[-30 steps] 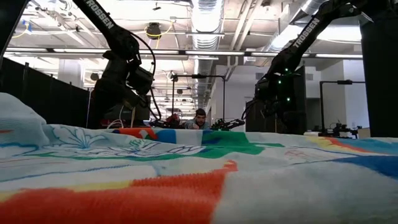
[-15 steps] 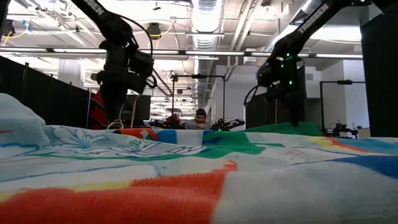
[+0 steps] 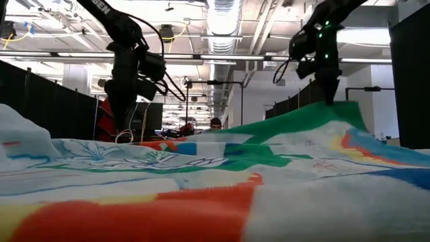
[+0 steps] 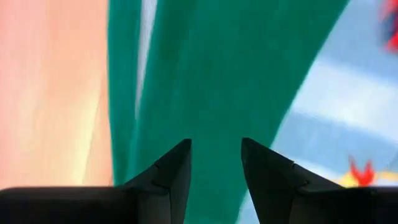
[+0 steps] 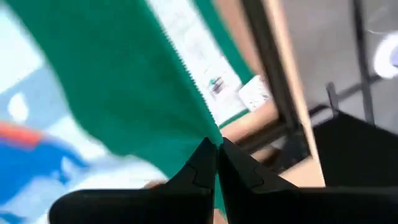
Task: Roll towel
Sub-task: Roll the multicolor dinosaur print towel
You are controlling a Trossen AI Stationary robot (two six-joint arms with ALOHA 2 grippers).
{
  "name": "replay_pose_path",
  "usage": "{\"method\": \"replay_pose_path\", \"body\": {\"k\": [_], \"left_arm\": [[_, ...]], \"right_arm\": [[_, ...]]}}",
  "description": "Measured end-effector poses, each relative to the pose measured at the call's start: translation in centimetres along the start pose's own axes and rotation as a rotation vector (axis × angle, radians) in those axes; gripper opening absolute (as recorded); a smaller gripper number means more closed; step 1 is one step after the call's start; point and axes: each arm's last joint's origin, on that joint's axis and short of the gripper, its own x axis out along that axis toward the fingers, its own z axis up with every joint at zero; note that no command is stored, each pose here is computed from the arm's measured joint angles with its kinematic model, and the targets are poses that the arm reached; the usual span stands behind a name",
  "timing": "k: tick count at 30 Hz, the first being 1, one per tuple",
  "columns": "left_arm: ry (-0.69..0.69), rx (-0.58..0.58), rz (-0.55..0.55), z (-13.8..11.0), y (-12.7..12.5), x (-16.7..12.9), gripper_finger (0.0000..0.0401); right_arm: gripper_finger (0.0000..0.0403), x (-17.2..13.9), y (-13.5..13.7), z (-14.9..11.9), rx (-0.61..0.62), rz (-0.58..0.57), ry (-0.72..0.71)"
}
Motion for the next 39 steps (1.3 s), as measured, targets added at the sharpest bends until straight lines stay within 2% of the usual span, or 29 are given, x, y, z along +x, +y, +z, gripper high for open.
{"method": "replay_pose_path", "body": {"k": [3, 6, 9, 12, 15, 20, 23, 31, 34, 39], "left_arm": [[-0.017, -0.009, 0.048, -0.2, 0.0, -0.7, 0.0125], [-0.087, -0.025, 0.086, 0.1, 0.6, -1.0, 0.0125], [-0.139, -0.057, 0.113, 0.4, 1.2, -1.0, 0.0125], [-0.156, -0.076, 0.121, 0.4, 1.5, -0.9, 0.0125], [-0.180, -0.066, 0.127, 0.6, 1.6, -0.9, 0.0125], [-0.244, -0.026, 0.139, 1.4, 2.0, -0.7, 0.0125], [-0.261, -0.007, 0.067, 2.0, 2.3, 0.4, 0.0125], [-0.121, 0.039, 0.022, 3.0, 3.4, 5.3, 0.0125], [-0.097, 0.037, 0.044, 3.1, 3.7, 6.1, 0.0125], [-0.053, 0.023, 0.019, 2.8, 3.8, 6.5, 0.0125]], "right_arm": [[0.0000, -0.2, -0.9, 0.5, 0.118, -0.061, -0.116], [0.0000, 2.7, -2.6, 2.0, 0.248, -0.096, -0.182], [0.0000, 6.8, -3.4, 2.4, 0.295, -0.056, -0.036], [0.0000, 10.1, -3.1, 2.5, 0.276, -0.005, 0.130], [0.0000, 12.0, -2.6, 3.0, 0.247, 0.024, 0.191], [0.0000, 12.5, -1.9, 4.0, 0.204, 0.017, 0.159], [0.0000, 12.2, -1.7, 4.1, 0.197, 0.016, 0.144], [0.0000, 11.2, -1.9, 3.9, 0.204, 0.007, 0.118], [0.0000, 11.2, -1.8, 4.0, 0.208, 0.018, 0.111], [0.0000, 11.2, -1.8, 4.1, 0.226, 0.055, 0.091]]}}
